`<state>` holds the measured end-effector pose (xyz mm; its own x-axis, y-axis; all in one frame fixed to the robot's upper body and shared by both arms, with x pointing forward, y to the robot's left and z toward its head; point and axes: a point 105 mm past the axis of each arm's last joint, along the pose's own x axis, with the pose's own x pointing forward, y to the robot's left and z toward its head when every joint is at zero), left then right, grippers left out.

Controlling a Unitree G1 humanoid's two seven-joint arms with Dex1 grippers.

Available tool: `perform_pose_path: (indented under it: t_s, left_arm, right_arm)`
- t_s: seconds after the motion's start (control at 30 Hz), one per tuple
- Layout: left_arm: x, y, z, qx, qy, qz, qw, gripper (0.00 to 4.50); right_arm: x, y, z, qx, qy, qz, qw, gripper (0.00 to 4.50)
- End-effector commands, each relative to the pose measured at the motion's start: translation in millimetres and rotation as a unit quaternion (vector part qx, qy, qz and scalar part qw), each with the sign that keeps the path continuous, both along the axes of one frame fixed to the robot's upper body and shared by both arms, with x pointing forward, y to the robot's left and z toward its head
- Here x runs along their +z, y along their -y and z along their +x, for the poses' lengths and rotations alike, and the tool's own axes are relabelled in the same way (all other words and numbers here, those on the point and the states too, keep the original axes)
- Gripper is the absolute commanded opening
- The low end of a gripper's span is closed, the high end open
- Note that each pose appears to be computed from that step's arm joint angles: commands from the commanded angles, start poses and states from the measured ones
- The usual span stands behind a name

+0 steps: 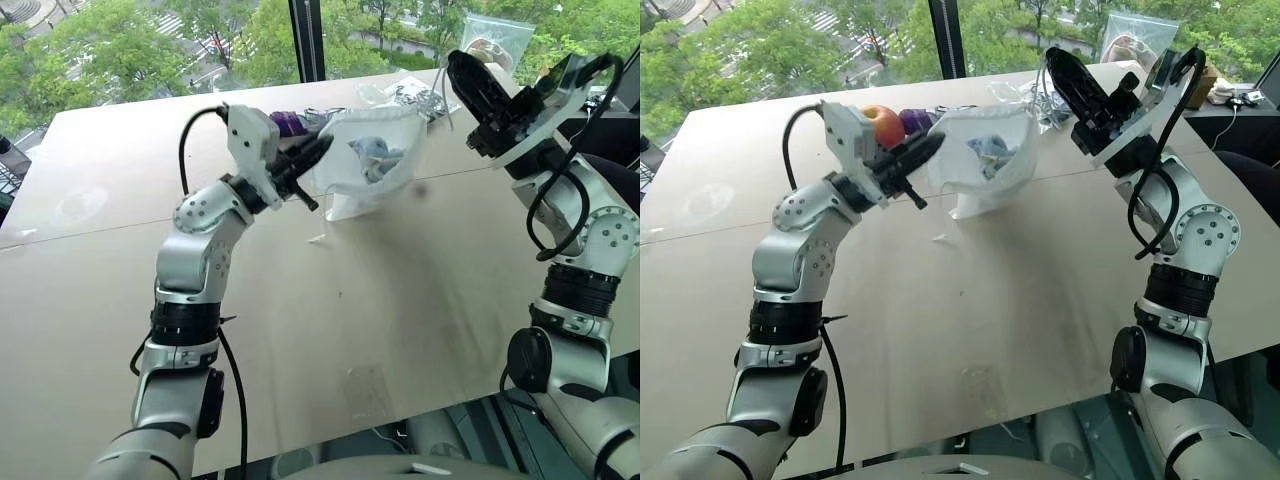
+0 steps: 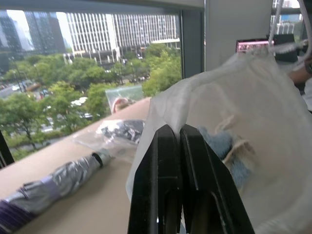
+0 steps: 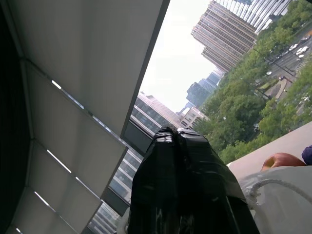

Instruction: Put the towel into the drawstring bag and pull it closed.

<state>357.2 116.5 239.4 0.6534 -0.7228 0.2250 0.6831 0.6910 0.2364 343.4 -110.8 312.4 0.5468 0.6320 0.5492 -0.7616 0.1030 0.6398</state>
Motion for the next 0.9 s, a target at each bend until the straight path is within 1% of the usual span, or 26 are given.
perform_pose_path:
  t_s: [0.03, 0.07, 0.1, 0.2, 0.27, 0.4, 0.47, 0.6, 0.73, 0.9]
  left_arm:
    - [19, 4, -13, -0.017, 0.037, -0.003, 0.999, 1.56]
    - [20, 4, -16, -0.026, 0.037, -0.013, 0.999, 2.06]
    - [21, 4, -20, -0.036, 0.036, -0.023, 0.998, 2.46]
    - [25, -4, -32, -0.054, 0.029, -0.06, 0.996, 2.46]
    - [21, -14, -36, -0.052, 0.018, -0.073, 0.996, 2.46]
    - [-22, -30, -30, -0.006, -0.029, -0.008, 1.0, 2.46]
    - [-36, -32, -24, 0.015, -0.04, 0.003, 0.999, 2.46]
    - [-47, -32, -7, 0.035, -0.055, -0.032, 0.997, 2.46]
    - [-50, -24, 6, 0.033, -0.051, -0.046, 0.997, 2.46]
    - [-55, -16, 22, 0.033, -0.049, -0.042, 0.997, 2.46]
  right_arm:
    - [14, -1, -10, 0.008, 0.029, 0.01, 1.0, 0.0]
    - [14, -1, -10, 0.008, 0.029, 0.011, 0.999, 0.0]
    - [15, -1, -10, 0.009, 0.028, 0.011, 0.999, 0.0]
    - [16, -3, -10, 0.009, 0.028, 0.012, 0.999, 0.0]
    - [16, -3, -10, 0.009, 0.028, 0.012, 0.999, 0.0]
    - [15, -4, -10, 0.011, 0.027, 0.013, 0.999, 0.0]
    - [16, -4, -10, 0.011, 0.027, 0.013, 0.999, 0.0]
    - [15, -5, -11, 0.011, 0.027, 0.013, 0.999, 0.0]
    - [14, -5, -12, 0.01, 0.027, 0.012, 1.0, 0.0]
    - [14, -3, -13, 0.006, 0.027, 0.014, 1.0, 0.0]
